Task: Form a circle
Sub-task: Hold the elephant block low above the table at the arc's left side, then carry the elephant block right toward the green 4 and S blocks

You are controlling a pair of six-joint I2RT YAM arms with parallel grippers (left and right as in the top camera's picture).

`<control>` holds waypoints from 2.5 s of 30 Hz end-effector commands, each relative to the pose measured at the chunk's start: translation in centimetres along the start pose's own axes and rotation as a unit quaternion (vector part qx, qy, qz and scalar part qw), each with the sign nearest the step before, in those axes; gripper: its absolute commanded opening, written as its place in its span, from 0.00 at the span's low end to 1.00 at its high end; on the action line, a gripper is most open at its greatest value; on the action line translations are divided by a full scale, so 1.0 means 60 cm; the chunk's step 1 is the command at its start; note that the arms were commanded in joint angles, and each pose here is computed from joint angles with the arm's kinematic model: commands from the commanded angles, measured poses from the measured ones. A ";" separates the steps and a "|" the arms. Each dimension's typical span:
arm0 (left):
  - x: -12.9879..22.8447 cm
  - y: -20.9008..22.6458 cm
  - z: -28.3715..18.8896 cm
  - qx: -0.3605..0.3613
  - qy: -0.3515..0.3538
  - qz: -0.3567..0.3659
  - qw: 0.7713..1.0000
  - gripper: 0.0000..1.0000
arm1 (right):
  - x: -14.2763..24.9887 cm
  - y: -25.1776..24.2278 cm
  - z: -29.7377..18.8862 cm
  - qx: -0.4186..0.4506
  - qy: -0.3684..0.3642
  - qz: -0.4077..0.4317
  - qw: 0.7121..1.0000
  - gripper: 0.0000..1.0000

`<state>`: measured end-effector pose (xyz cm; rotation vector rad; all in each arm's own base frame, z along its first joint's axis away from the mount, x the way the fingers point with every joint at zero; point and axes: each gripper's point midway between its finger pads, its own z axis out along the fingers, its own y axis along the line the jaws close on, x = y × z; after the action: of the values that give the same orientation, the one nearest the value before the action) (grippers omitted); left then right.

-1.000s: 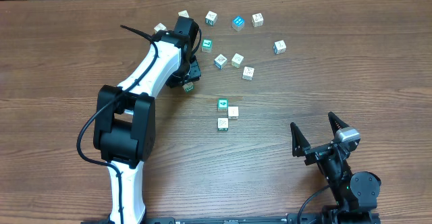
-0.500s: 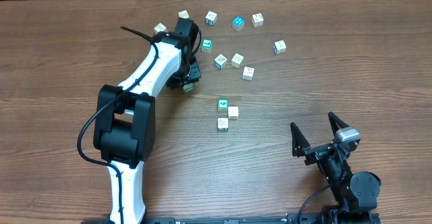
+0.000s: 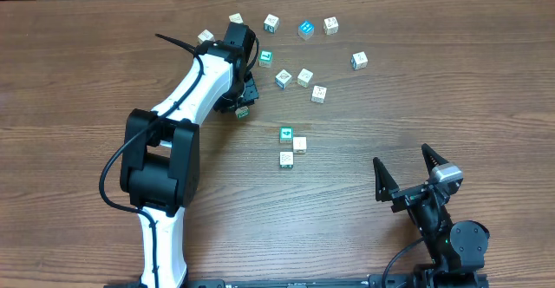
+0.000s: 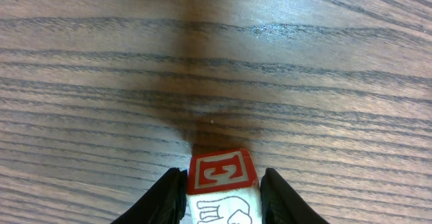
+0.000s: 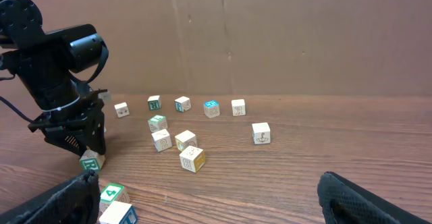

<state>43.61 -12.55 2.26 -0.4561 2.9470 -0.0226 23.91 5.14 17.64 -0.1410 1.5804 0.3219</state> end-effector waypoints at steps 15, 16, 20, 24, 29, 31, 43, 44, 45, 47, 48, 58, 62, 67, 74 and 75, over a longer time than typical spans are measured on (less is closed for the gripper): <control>0.011 0.000 0.015 -0.005 0.011 -0.003 1.000 0.33 | 0.002 -0.003 0.000 0.005 -0.003 -0.003 1.000 1.00; 0.011 0.000 0.015 -0.004 0.010 -0.002 1.000 0.33 | 0.002 -0.003 0.000 0.005 -0.003 -0.003 1.000 1.00; 0.010 -0.001 0.015 -0.003 0.009 -0.001 1.000 0.32 | 0.002 -0.003 0.000 0.005 -0.003 -0.003 1.000 1.00; 0.008 -0.002 0.015 -0.002 0.007 -0.001 1.000 0.28 | 0.002 -0.003 0.000 0.005 -0.003 -0.003 1.000 1.00; 0.008 -0.002 0.015 -0.002 0.007 -0.001 1.000 0.26 | 0.002 -0.003 0.000 0.005 -0.003 -0.003 1.000 1.00; 0.009 -0.002 0.015 -0.002 0.008 -0.001 1.000 0.27 | 0.002 -0.003 0.000 0.005 -0.003 -0.003 1.000 1.00; 0.009 -0.003 0.015 -0.002 0.008 -0.001 1.000 0.29 | 0.002 -0.003 0.000 0.005 -0.003 -0.003 1.000 1.00; 0.009 -0.003 0.015 -0.002 0.008 -0.001 1.000 0.29 | 0.002 -0.003 0.000 0.005 -0.003 -0.003 1.000 1.00; 0.009 -0.003 0.015 -0.002 0.008 -0.001 1.000 0.29 | 0.002 -0.003 0.000 0.005 -0.003 -0.003 1.000 1.00; 0.009 -0.003 0.015 -0.002 0.008 -0.001 1.000 0.30 | 0.002 -0.003 0.000 0.005 -0.003 -0.003 1.000 1.00; 0.009 -0.003 0.015 -0.002 0.008 0.000 1.000 0.31 | 0.002 -0.003 0.000 0.005 -0.003 -0.003 1.000 1.00; 0.016 0.001 0.015 -0.007 0.016 0.001 1.000 0.29 | 0.002 -0.003 0.000 0.005 -0.003 -0.003 1.000 1.00; 0.016 0.001 0.015 -0.007 0.016 0.004 1.000 0.25 | 0.002 -0.003 0.000 0.005 -0.003 -0.003 1.000 1.00; 0.017 -0.012 0.006 0.015 0.021 0.032 0.999 0.22 | 0.002 -0.003 0.000 0.005 -0.003 -0.003 1.000 1.00; 0.017 -0.011 -0.056 0.026 0.016 0.046 0.998 0.17 | 0.002 -0.003 0.000 0.005 -0.003 -0.003 1.000 1.00; 0.018 -0.009 -0.062 0.024 0.015 0.046 0.999 0.17 | 0.002 -0.003 0.000 0.005 -0.003 -0.003 1.000 1.00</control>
<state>41.88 -12.71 2.45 -0.3733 3.0331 -0.0298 23.91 5.15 17.64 -0.1413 1.5804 0.3222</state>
